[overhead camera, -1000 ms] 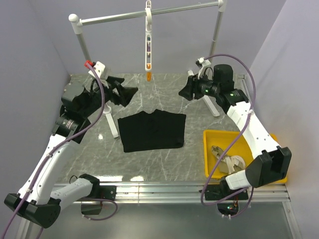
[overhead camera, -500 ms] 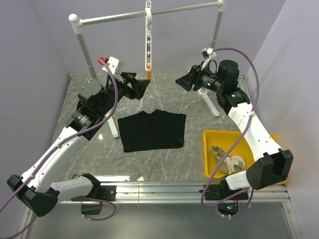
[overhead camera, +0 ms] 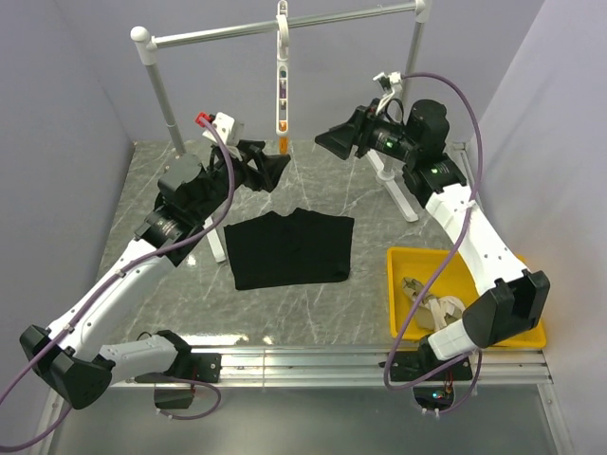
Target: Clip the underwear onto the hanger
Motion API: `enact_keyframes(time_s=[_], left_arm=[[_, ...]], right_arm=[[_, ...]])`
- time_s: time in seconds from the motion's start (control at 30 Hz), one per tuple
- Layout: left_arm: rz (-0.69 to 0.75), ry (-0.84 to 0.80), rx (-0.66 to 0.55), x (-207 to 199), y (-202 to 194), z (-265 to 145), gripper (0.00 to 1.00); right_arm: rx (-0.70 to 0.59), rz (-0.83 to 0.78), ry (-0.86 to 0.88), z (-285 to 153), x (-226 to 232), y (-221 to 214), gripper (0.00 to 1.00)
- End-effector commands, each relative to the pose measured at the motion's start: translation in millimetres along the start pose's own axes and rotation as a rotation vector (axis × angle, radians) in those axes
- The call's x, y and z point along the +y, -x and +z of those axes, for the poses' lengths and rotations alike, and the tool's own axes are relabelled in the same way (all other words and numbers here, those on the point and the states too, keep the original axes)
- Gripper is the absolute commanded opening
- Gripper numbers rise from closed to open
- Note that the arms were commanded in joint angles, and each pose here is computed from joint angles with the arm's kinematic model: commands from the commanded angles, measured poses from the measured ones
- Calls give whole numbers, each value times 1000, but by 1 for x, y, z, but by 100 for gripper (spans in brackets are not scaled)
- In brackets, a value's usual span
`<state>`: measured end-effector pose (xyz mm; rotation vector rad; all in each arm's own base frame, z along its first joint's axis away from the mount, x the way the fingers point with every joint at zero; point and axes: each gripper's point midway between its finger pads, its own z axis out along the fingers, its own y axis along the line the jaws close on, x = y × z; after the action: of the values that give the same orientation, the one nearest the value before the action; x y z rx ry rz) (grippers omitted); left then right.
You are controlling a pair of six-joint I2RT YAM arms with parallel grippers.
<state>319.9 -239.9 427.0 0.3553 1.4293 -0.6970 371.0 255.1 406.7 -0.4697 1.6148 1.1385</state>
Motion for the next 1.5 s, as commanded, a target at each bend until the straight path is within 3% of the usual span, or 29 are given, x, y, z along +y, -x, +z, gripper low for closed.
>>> enact_keyframes(time_s=[0.0, 0.63, 1.47], left_arm=[[34, -60, -66, -12, 17, -2, 72], [91, -23, -31, 1, -3, 12, 66], [87, -65, -20, -5, -13, 11, 54]], right_arm=[[-70, -38, 127, 7, 43, 34, 75], [-10, -59, 249, 50, 77, 9, 80], [-32, -43, 289, 68, 84, 12, 77]])
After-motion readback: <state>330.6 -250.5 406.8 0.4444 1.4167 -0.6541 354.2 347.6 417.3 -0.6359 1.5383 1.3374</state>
